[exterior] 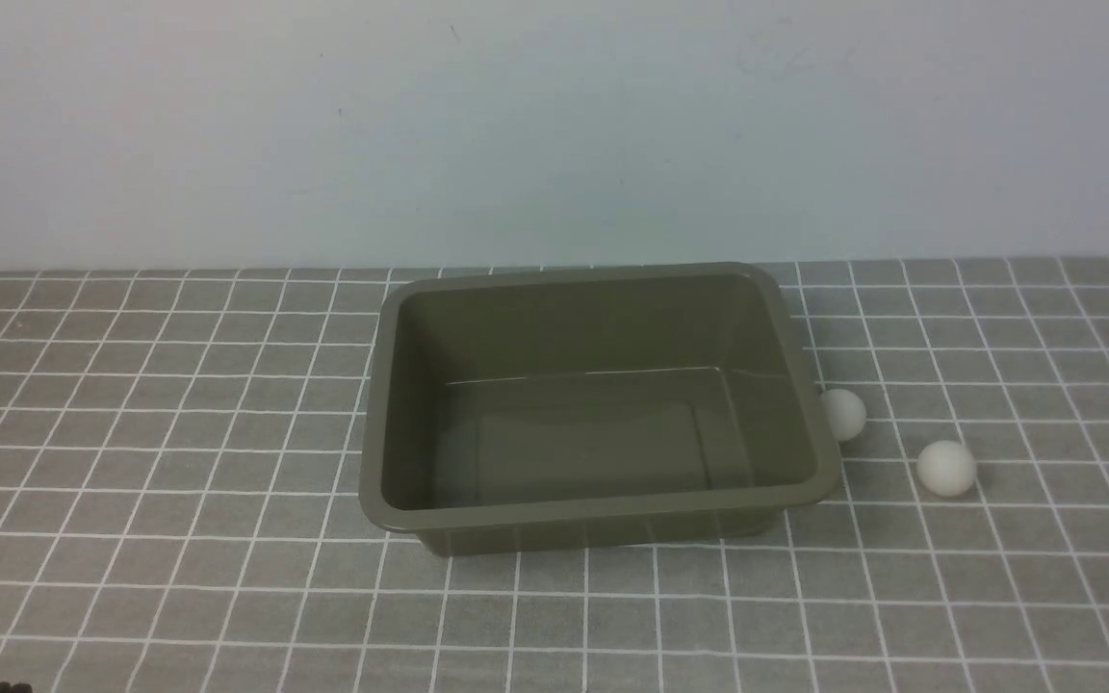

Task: Put the table tennis balls into the box on the grey coffee tablecloth.
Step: 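Reach for and grasp a ping pong ball on the table, then release the ping pong ball into the bin and lift the gripper away, then reach for and grasp a ping pong ball on the table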

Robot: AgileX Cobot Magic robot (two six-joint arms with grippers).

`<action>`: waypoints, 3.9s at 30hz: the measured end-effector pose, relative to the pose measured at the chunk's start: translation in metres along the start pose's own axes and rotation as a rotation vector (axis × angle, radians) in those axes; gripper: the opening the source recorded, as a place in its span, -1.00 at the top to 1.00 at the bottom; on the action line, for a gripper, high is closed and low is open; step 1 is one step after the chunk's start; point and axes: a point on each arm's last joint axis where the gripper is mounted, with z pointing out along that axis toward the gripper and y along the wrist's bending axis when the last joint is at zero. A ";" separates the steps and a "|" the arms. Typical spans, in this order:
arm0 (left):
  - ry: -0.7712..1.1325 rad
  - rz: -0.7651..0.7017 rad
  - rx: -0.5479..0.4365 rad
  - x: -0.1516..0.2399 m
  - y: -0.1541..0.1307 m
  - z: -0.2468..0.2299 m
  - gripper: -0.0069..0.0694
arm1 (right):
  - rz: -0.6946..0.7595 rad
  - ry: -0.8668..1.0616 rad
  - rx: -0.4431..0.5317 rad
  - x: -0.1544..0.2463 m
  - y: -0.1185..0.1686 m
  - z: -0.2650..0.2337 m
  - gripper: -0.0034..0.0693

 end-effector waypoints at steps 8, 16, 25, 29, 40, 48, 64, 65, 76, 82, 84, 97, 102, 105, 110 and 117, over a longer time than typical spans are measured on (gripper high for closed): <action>0.000 0.000 0.000 0.000 0.000 0.000 0.83 | -0.262 0.381 0.073 -0.034 0.057 0.041 0.93; 0.001 0.001 0.000 0.000 0.000 0.000 0.83 | -0.539 1.175 0.404 -0.009 0.052 0.145 0.93; 0.001 0.001 0.000 0.000 0.000 0.000 0.83 | -0.584 1.479 0.476 0.050 0.012 0.229 0.93; 0.001 0.001 0.000 0.000 0.000 0.000 0.83 | -0.559 1.562 0.509 0.080 -0.010 0.253 0.87; 0.001 0.000 0.000 0.000 0.000 0.000 0.83 | -0.498 1.574 0.510 0.132 -0.047 0.290 -0.30; 0.001 0.000 0.000 0.000 0.000 0.000 0.83 | -0.481 1.657 0.571 0.176 -0.088 0.288 -0.79; 0.001 0.000 0.000 0.000 0.000 0.000 0.83 | -0.439 1.709 0.336 0.146 0.006 0.305 -0.08; 0.001 0.000 0.000 0.000 0.000 0.000 0.83 | -0.440 1.699 0.309 0.145 0.014 0.304 -0.08; 0.001 0.000 0.001 0.000 0.000 0.000 0.83 | -0.550 1.676 0.031 0.209 0.077 0.298 -0.47; 0.001 0.000 0.001 0.000 0.000 0.000 0.83 | -0.675 1.619 0.118 0.189 0.074 0.317 -0.83; 0.001 0.000 0.001 0.000 0.000 0.000 0.83 | -0.715 1.566 0.237 0.171 0.054 0.329 -0.79; 0.001 0.001 0.001 0.000 0.000 0.000 0.83 | -0.515 1.673 0.478 0.189 -0.040 0.337 -0.55; 0.001 0.001 0.001 0.000 0.000 0.000 0.83 | -0.456 1.684 0.483 0.207 -0.051 0.335 -0.55; 0.001 0.001 0.001 0.000 0.000 0.000 0.83 | -0.444 1.702 0.494 0.215 -0.058 0.332 -0.55; 0.001 0.000 0.001 0.000 0.000 0.000 0.83 | -0.432 1.727 0.508 0.226 -0.067 0.328 -0.35; 0.001 0.000 0.001 0.000 0.000 0.000 0.83 | -0.537 1.759 0.529 0.209 -0.065 0.334 -0.10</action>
